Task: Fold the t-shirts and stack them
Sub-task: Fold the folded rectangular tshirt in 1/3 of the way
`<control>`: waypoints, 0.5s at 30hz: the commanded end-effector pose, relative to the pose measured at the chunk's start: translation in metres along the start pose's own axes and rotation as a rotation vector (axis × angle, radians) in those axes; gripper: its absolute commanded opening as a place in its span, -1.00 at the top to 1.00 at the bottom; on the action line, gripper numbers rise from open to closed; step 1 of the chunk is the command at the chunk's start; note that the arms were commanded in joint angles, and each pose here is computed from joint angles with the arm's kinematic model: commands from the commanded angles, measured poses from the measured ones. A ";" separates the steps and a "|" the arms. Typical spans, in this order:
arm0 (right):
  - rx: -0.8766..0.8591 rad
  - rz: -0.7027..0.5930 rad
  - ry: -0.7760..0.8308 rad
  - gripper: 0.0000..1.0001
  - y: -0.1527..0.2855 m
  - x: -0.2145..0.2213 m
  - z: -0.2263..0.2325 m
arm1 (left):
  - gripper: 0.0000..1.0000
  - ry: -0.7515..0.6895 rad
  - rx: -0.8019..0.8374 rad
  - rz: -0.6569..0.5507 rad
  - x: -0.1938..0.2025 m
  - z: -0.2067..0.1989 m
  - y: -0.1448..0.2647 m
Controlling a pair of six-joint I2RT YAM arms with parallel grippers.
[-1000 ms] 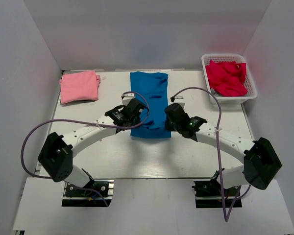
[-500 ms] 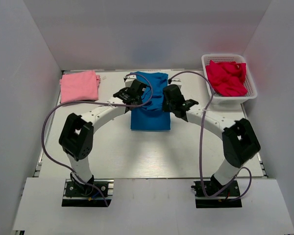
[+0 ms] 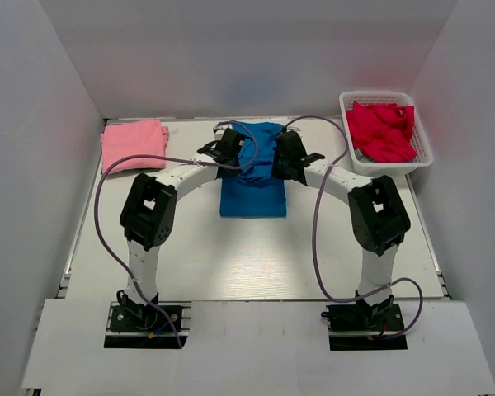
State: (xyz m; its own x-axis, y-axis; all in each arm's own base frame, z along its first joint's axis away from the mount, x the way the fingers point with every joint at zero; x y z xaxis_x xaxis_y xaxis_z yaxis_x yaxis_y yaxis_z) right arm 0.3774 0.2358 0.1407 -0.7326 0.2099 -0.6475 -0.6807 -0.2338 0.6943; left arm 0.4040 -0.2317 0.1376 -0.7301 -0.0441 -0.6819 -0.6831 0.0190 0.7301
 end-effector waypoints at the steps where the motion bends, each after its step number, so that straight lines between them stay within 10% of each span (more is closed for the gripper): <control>1: -0.045 -0.007 -0.021 0.84 -0.013 -0.016 0.007 | 1.00 0.020 0.050 -0.040 -0.023 -0.003 0.003; 8: -0.028 -0.102 -0.154 -0.11 -0.036 -0.068 0.011 | 0.02 0.084 -0.003 -0.114 -0.077 0.012 -0.017; 10: -0.022 -0.104 -0.169 -0.26 -0.040 -0.084 0.010 | -0.99 0.126 -0.018 -0.143 -0.109 0.026 -0.021; 14: -0.107 -0.116 -0.152 -0.47 -0.022 -0.105 0.014 | -0.99 0.166 0.008 -0.165 -0.133 0.043 -0.009; 15: -0.125 -0.062 -0.117 -0.78 -0.026 -0.084 0.008 | -0.99 0.163 -0.001 -0.131 -0.120 0.051 -0.012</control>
State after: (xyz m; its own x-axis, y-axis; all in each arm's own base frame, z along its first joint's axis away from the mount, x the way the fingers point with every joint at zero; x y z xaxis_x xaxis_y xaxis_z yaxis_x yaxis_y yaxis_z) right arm 0.4697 0.2339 0.1683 -0.6609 0.3732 -0.6511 -0.7478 -0.2543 0.6133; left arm 0.5107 -0.1952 0.1843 -0.6158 -0.1916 -0.7642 -0.7782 -0.0038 0.6280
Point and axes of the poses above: each gripper's point midway between its finger pads, its own y axis back along the fingers, its own z axis along the line the jaws close on, x = y × z, the point moved 8 cm from there along y, back along the fingers, and after that the axes turned 7 degrees about -y, right-handed, at the moved point
